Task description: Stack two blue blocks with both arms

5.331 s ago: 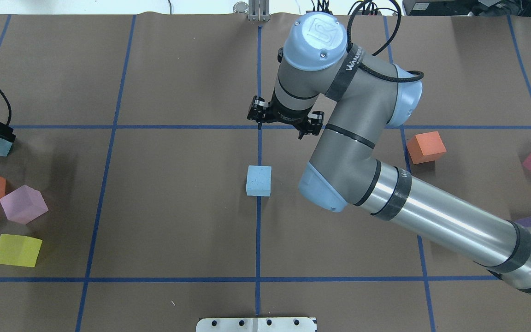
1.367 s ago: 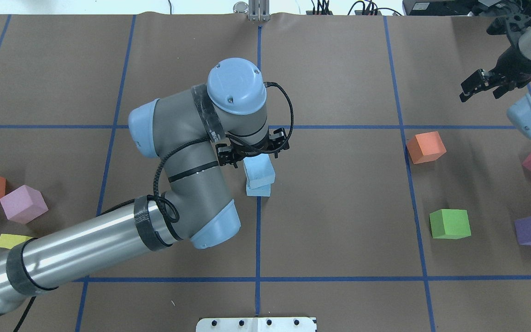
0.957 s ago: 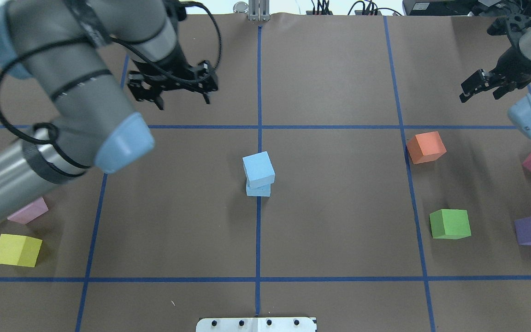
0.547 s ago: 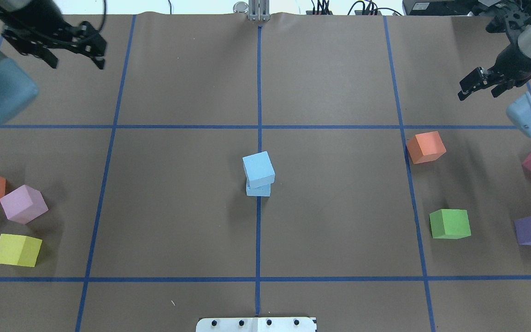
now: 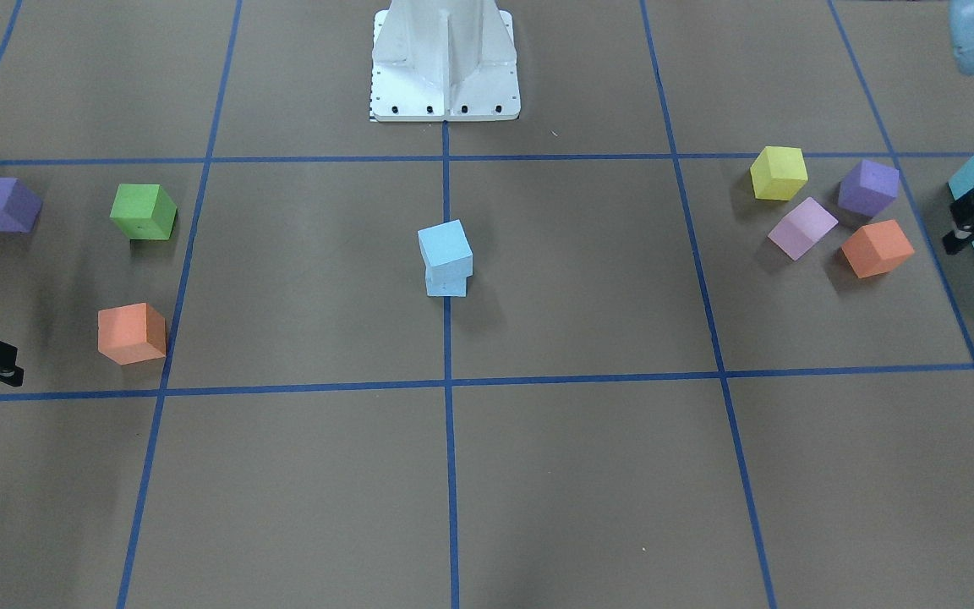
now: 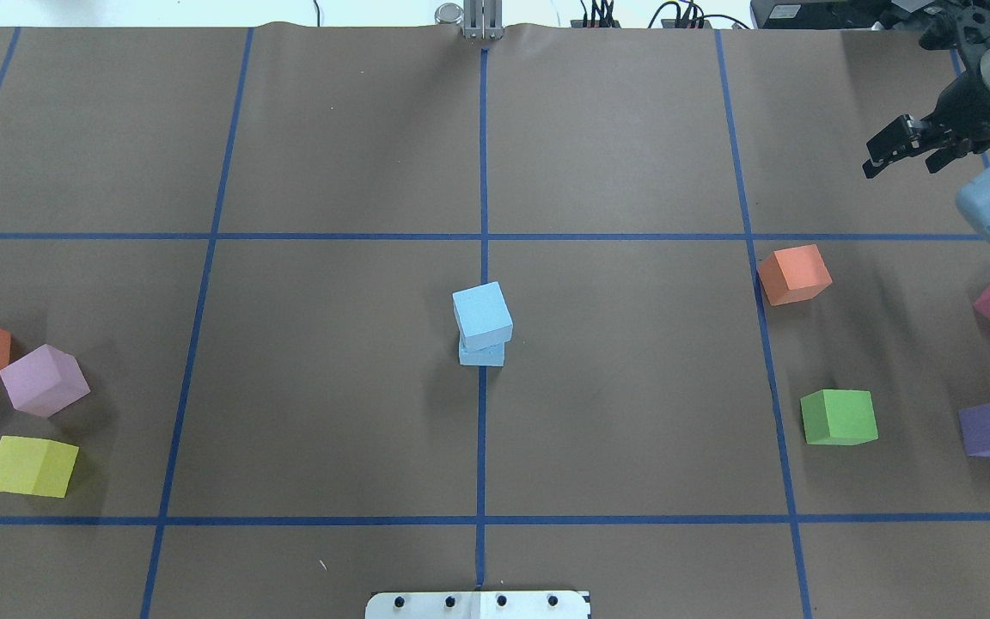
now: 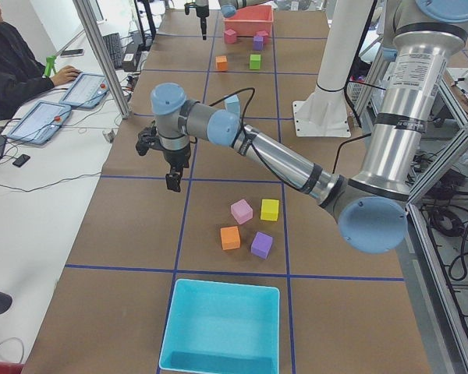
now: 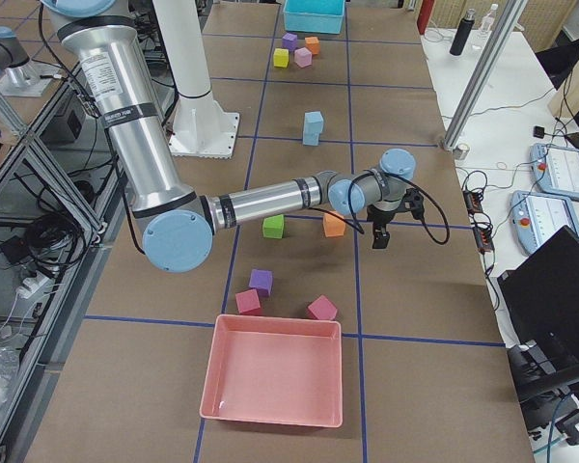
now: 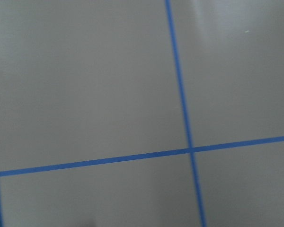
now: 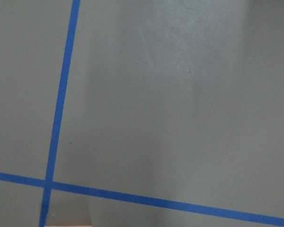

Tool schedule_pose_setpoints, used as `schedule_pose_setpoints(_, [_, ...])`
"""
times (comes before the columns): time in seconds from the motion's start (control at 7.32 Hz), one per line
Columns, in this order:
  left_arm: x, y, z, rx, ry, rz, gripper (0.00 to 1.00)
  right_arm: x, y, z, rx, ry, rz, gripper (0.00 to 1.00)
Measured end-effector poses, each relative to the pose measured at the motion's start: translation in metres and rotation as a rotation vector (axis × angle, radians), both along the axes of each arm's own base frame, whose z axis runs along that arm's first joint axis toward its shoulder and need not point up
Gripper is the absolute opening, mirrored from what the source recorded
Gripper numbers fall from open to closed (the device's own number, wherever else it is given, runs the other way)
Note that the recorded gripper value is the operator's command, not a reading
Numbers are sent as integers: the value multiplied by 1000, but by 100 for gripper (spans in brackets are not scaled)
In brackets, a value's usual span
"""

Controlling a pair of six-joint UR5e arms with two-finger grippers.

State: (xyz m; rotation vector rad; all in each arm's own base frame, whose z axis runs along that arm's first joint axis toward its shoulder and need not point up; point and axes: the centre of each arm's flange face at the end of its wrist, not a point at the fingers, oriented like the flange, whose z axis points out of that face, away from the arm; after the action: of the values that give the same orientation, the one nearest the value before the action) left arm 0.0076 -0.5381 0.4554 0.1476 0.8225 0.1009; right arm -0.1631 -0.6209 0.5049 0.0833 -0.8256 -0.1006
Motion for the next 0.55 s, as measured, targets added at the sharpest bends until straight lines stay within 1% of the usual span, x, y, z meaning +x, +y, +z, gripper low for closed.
schedule_pose_setpoints(0.27, [-26, 42, 60, 12, 16, -24, 98, 12, 6, 0, 1, 0, 14, 100])
schedule_pose_setpoints(0.55, [-36, 80, 102, 21, 19, -42, 98, 31, 16, 9, -12, 4, 39, 100])
